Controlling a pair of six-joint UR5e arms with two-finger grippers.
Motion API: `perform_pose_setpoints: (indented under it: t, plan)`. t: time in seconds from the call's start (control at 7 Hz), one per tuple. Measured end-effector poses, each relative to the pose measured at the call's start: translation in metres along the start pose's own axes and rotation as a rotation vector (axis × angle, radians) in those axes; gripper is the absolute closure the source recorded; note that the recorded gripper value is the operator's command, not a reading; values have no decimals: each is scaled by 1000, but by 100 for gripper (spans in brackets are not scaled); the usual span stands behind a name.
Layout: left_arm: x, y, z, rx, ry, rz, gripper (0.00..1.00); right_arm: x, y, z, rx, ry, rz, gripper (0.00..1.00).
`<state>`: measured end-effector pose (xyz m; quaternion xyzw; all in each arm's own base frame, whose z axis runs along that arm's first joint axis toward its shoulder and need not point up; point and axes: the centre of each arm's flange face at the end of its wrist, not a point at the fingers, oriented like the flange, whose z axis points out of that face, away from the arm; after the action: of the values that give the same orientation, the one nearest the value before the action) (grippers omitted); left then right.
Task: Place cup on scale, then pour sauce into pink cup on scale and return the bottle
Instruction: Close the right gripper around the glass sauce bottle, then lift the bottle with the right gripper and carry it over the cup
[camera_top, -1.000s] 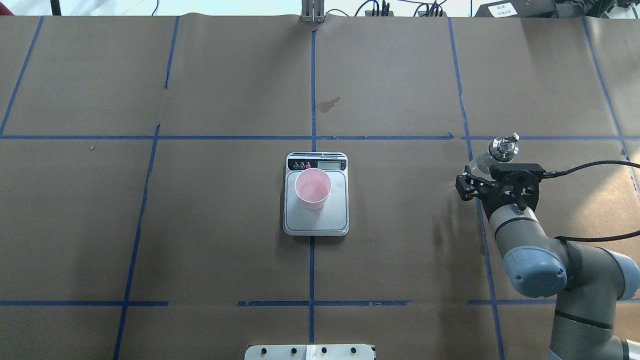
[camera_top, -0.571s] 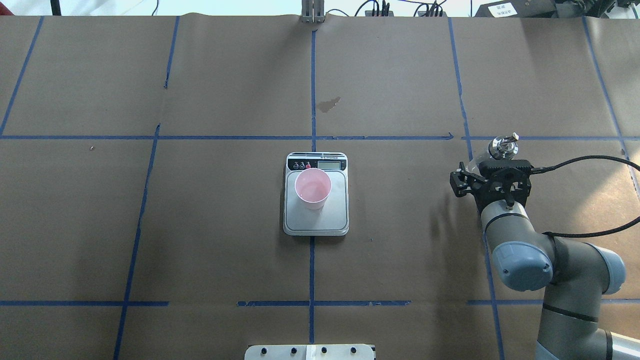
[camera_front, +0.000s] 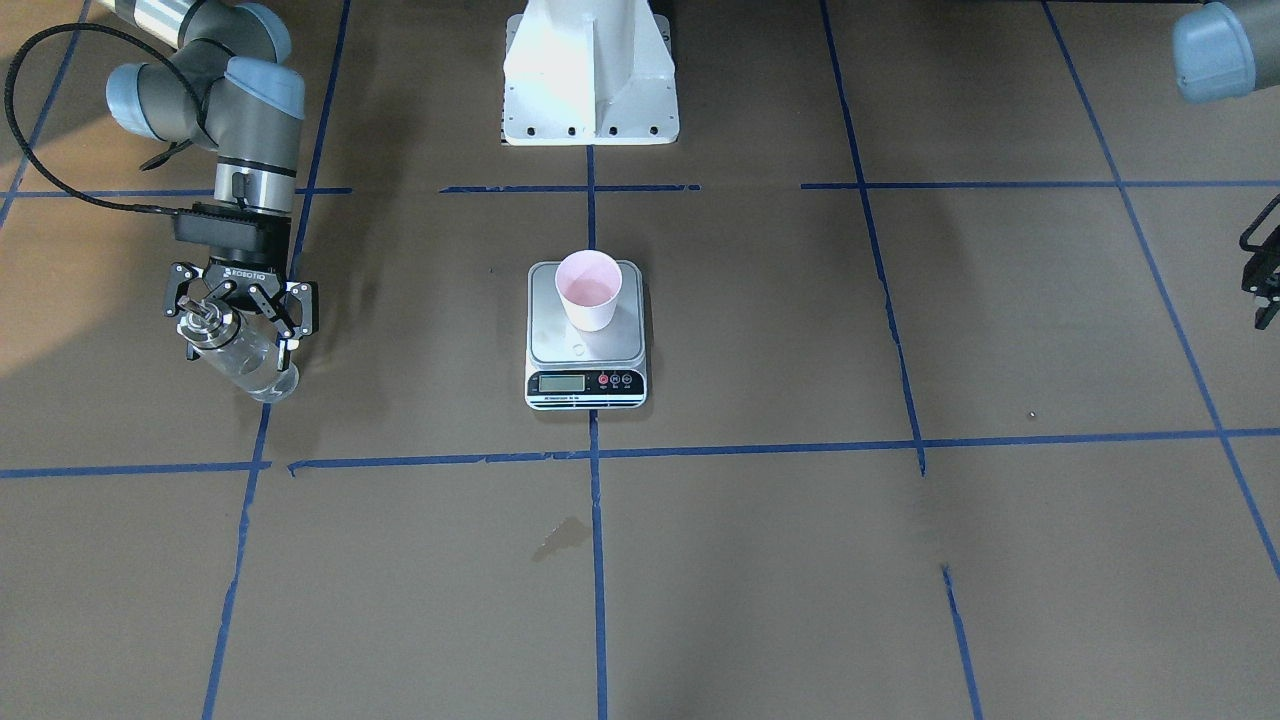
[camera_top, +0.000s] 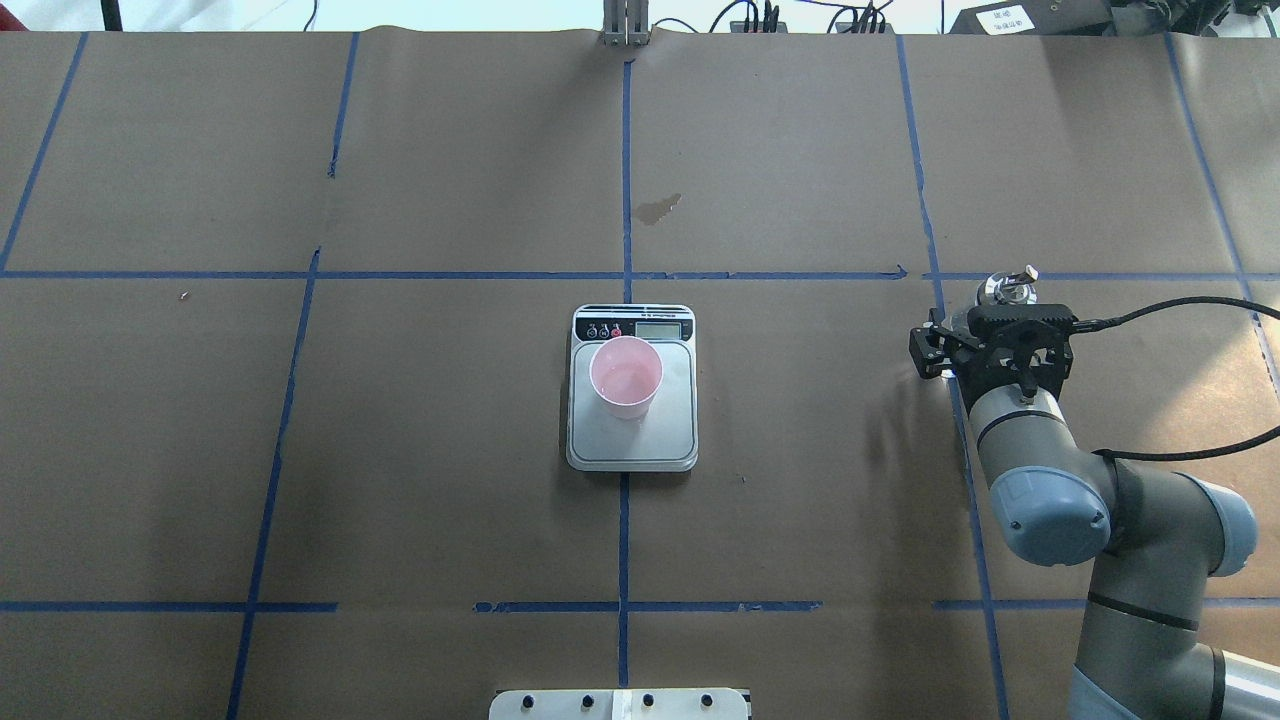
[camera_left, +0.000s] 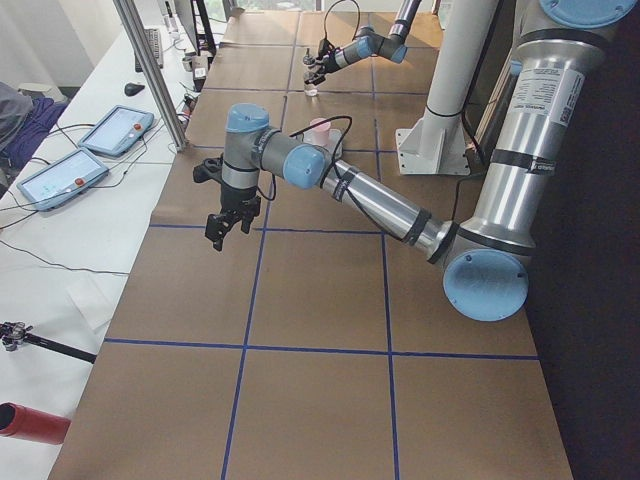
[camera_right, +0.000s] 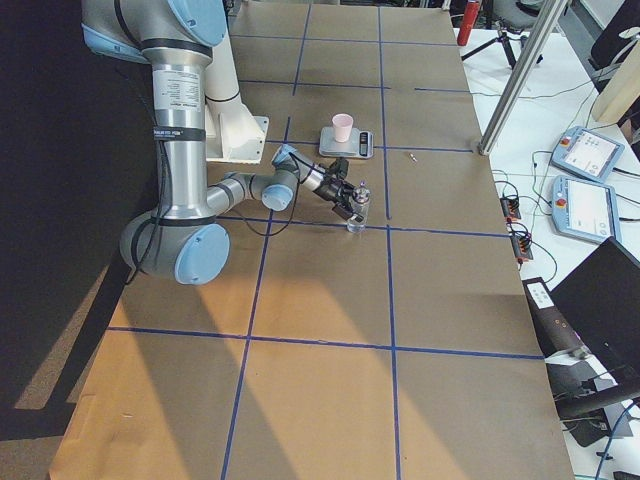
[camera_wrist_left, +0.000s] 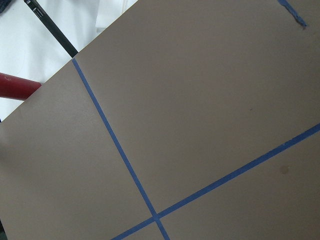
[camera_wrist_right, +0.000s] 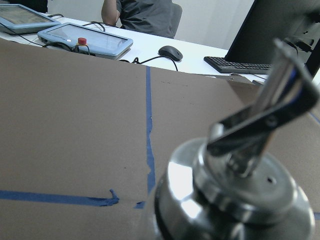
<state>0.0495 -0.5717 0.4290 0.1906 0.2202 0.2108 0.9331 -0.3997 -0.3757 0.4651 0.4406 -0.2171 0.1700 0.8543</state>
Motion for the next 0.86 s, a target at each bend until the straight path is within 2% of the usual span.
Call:
perform_pose_setpoints:
  t: [0.43, 0.57, 0.86]
  plan:
    - [0, -1, 1, -1, 2, -42, 0, -7, -29, 0, 18, -11, 7, 100]
    - [0, 0, 2, -2, 2, -41, 0, -7, -53, -7, 17, -32, -16, 100]
    - [-4, 5, 6, -12, 3, -18, 0, -25, -102, -34, 24, -107, -59, 100]
